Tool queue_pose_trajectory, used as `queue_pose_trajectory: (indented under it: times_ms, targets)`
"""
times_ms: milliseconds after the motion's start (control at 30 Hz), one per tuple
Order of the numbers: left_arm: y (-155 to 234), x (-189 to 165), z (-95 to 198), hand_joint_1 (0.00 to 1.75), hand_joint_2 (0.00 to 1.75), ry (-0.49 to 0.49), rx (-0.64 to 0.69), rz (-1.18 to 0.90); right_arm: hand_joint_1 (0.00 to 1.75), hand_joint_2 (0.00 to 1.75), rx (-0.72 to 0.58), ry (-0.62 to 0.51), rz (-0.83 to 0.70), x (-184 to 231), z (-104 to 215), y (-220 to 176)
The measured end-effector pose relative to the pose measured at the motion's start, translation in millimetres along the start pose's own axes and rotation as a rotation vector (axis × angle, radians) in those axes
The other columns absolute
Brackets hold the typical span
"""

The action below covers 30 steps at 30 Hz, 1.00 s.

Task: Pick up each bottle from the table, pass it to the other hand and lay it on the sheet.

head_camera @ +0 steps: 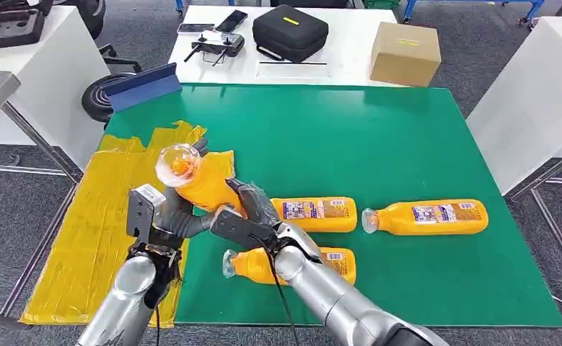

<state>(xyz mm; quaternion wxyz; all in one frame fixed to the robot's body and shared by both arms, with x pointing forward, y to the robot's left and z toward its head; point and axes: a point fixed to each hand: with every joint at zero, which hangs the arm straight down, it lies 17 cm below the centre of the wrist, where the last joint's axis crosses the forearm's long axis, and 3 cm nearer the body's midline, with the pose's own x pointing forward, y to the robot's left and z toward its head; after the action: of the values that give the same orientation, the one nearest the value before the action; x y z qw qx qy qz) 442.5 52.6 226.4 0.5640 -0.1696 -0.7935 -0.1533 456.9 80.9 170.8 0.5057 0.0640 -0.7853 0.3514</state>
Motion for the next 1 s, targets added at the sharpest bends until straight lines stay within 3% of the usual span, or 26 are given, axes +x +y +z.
queue_pose_trajectory:
  times_ms: [367, 400, 433, 1000]
  targets:
    - [3, 1, 0, 0.0, 1.75, 0.004, 0.005, 0.041, 1.75, 1.75, -0.043, 0.004, 0.069, 9, -10, -4]
    - [4, 1, 0, 0.47, 1.75, 0.003, 0.003, 0.042, 1.75, 1.75, -0.045, 0.0, 0.077, 10, -11, -4]
    - [4, 2, -1, 1.71, 1.75, 0.003, 0.002, 0.044, 1.75, 1.75, -0.044, -0.001, 0.081, 11, -12, -5]
    - [8, 4, -4, 1.75, 1.75, -0.002, 0.002, 0.077, 1.75, 1.75, -0.036, -0.004, 0.085, 14, -14, -4]
